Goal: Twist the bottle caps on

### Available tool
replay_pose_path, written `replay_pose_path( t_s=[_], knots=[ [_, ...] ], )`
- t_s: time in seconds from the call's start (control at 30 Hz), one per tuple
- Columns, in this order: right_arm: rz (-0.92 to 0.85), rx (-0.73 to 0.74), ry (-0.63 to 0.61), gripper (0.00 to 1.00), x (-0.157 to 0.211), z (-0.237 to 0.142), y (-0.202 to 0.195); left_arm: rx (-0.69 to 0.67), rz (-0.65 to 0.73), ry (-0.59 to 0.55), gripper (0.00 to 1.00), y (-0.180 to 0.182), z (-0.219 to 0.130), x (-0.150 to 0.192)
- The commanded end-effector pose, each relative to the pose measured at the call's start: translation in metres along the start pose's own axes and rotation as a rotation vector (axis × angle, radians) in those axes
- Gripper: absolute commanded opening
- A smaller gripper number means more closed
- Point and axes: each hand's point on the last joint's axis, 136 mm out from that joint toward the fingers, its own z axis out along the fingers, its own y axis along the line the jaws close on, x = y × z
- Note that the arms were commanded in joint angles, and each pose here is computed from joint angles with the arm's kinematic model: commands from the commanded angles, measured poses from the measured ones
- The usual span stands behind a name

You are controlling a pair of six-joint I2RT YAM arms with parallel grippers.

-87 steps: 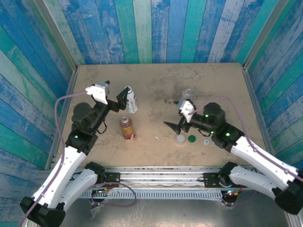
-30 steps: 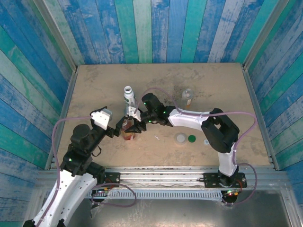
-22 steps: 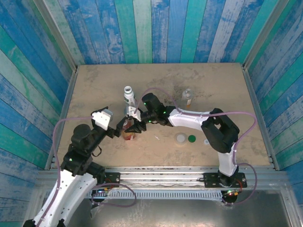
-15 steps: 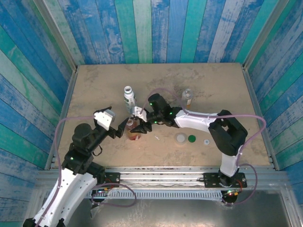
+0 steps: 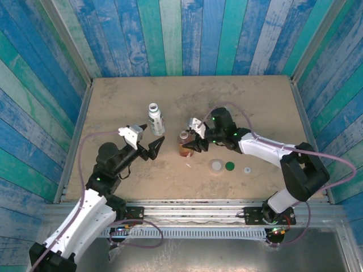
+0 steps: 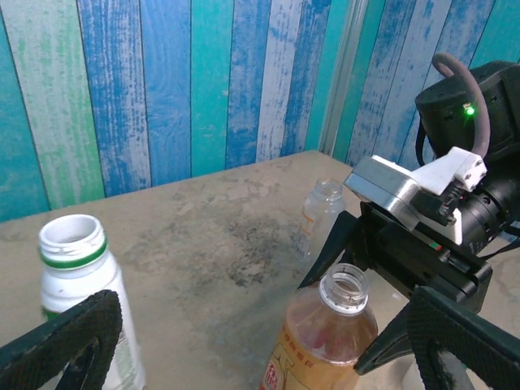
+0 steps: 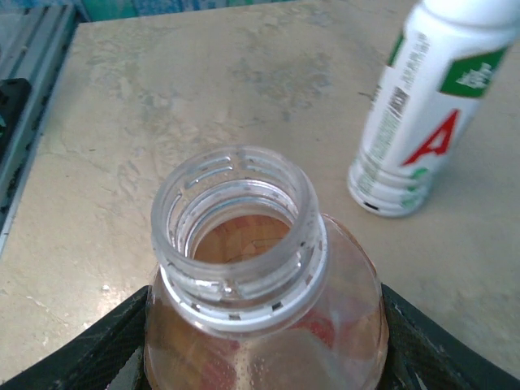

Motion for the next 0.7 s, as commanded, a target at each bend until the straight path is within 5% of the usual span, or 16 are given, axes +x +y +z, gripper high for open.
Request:
replay_pose_path(
  t_s=[0.0,0.67],
  knots=[
    [0.011,0.014,0.014,0.50,0.008,-0.009,-0.001,0.034,-0.046,-0.080,0.94,-0.010,0.007,-0.004],
    [0.053,0.001,0.027,0.50,0.019,-0.026,-0.007,0.377,0.235,0.056,0.94,-0.067,0.062,0.115]
  ],
)
